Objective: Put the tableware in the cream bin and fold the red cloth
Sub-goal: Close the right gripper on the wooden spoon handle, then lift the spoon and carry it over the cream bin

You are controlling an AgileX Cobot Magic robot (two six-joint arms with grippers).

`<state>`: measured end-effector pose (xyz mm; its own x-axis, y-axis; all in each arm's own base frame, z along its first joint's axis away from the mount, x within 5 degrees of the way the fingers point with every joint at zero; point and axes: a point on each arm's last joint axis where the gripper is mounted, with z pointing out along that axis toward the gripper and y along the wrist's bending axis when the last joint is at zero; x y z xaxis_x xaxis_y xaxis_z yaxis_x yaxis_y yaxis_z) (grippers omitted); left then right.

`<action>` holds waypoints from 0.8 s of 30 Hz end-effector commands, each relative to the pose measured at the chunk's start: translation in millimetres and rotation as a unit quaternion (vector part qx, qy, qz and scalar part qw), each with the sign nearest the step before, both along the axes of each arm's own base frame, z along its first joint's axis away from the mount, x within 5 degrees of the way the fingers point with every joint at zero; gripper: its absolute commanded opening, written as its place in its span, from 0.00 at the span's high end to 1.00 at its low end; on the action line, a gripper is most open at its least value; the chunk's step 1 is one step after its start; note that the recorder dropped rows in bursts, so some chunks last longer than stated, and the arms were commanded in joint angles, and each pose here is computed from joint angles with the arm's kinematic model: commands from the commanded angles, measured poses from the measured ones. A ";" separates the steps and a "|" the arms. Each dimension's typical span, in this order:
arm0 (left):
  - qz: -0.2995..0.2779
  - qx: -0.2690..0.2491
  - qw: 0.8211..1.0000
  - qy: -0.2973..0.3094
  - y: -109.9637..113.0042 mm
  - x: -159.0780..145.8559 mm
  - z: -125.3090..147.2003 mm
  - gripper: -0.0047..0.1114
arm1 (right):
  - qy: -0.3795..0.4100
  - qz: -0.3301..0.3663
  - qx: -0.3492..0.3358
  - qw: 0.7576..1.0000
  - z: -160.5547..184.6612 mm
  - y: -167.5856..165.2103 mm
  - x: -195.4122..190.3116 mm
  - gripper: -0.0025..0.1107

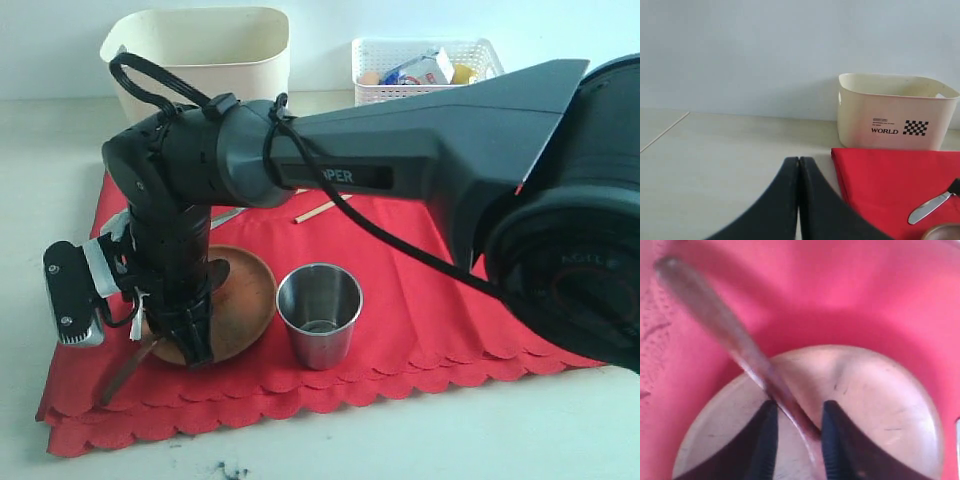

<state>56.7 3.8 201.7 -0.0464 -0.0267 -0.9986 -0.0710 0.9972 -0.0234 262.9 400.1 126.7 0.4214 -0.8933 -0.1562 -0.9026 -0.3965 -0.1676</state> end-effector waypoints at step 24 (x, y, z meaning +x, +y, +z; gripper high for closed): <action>-0.004 0.002 1.000 -0.004 -0.4 -0.4 -0.1 0.94 | -0.213 -0.184 0.041 0.959 64.3 -18.0 42.5 0.98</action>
